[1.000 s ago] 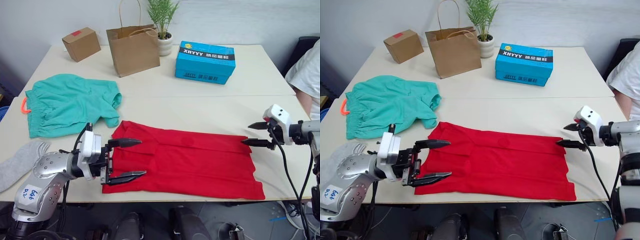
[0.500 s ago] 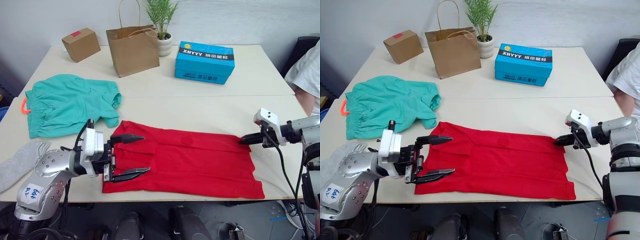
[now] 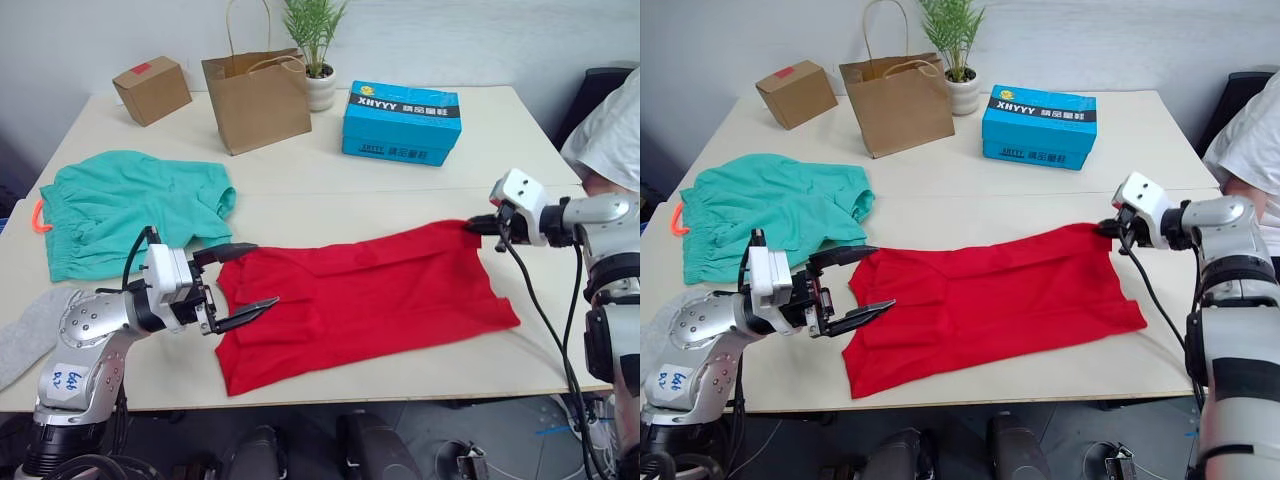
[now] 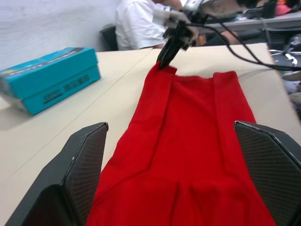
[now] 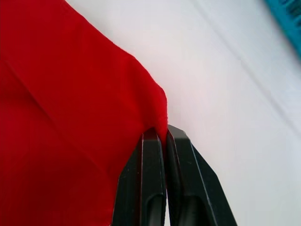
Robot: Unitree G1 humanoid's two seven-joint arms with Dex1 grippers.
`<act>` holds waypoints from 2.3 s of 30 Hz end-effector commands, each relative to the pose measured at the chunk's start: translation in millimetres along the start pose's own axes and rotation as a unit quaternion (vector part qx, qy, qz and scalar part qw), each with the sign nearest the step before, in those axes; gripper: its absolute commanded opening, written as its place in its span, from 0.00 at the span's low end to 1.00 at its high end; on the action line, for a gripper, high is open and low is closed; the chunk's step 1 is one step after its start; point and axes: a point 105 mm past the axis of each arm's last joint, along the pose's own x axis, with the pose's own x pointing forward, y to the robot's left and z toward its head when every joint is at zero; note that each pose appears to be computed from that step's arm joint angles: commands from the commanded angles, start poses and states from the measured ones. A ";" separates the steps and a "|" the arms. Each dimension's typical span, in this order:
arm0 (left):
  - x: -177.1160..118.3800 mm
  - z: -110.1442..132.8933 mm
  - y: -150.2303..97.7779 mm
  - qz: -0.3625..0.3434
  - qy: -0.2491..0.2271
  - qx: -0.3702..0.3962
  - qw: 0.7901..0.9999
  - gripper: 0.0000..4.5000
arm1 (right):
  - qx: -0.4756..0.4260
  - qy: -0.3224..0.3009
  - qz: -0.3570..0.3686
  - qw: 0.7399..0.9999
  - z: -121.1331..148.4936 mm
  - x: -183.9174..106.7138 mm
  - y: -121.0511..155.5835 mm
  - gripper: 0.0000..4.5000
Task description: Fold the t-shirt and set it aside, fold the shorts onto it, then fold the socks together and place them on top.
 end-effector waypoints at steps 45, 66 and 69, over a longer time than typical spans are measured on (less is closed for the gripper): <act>98.6 -67.1 105.9 -0.070 0.225 -0.018 0.972 1.00 | 0.516 0.068 -0.116 0.846 -59.6 -109.3 131.2 1.00; 82.7 -109.3 81.7 -0.125 0.316 -0.111 0.934 0.59 | 0.621 0.035 -0.124 0.773 -60.4 -48.7 111.2 0.56; 79.5 -110.2 81.4 -0.112 0.292 -0.128 0.941 0.39 | 0.612 0.036 -0.127 0.780 -57.4 -46.0 106.6 0.34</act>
